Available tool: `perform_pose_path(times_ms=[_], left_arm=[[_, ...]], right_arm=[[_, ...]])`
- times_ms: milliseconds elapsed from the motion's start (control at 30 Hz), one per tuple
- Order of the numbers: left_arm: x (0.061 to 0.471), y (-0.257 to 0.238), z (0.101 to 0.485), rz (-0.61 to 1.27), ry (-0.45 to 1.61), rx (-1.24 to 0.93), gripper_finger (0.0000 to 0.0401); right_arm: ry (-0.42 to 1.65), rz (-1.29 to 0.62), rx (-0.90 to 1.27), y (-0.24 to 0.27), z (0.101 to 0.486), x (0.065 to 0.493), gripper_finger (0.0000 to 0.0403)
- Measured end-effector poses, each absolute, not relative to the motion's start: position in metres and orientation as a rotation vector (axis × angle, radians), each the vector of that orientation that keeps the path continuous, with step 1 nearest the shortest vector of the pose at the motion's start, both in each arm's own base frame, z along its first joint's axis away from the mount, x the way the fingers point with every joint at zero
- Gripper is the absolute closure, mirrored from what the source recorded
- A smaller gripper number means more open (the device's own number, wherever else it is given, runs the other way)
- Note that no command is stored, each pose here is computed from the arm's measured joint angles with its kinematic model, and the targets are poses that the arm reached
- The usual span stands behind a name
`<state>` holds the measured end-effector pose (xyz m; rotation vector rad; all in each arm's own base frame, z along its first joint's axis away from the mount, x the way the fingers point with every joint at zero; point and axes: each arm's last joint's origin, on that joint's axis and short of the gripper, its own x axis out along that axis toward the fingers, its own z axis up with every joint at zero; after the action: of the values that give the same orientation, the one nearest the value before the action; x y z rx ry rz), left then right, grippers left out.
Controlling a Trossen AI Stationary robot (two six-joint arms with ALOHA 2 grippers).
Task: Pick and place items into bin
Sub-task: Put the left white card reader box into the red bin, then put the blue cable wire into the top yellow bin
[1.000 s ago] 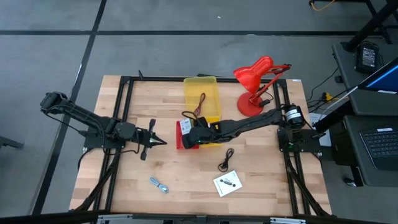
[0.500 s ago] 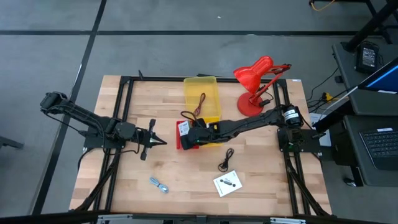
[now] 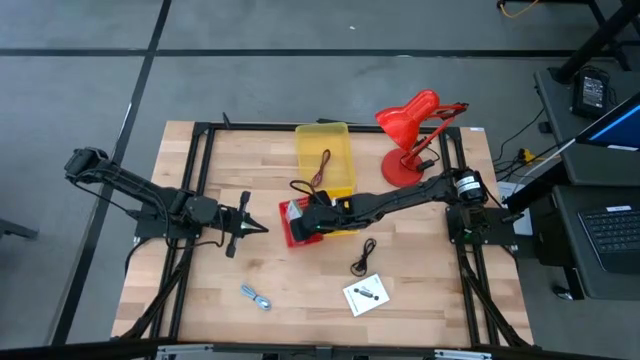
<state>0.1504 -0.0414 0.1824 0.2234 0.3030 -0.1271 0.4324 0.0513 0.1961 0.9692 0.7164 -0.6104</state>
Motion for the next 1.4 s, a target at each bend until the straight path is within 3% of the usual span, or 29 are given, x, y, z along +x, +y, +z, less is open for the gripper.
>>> perform_pose_path(times_ms=[333, 633, 900, 1200, 1400], left_arm=[[0.15, -0.041, 0.182, -0.127, 0.303, 0.223, 0.0399], [0.15, -0.041, 0.182, -0.127, 0.303, 0.223, 0.0399], [0.15, -0.041, 0.182, -0.127, 0.303, 0.223, 0.0399], [0.15, -0.041, 0.182, -0.127, 0.303, 0.223, 0.0399], [0.15, -0.041, 0.182, -0.127, 0.302, 0.223, 0.0399]], right_arm=[[0.715, -0.605, 0.945, 0.046, 0.196, 0.433, 0.0294], [0.679, -0.538, 0.854, 0.037, 0.201, 0.439, 0.0296], [0.66, -0.452, 0.73, 0.039, 0.218, 0.445, 0.0325], [0.665, -0.304, 0.535, 0.044, 0.241, 0.449, 0.0395], [0.673, -0.322, 0.45, 0.048, 0.24, 0.438, 0.0396]])
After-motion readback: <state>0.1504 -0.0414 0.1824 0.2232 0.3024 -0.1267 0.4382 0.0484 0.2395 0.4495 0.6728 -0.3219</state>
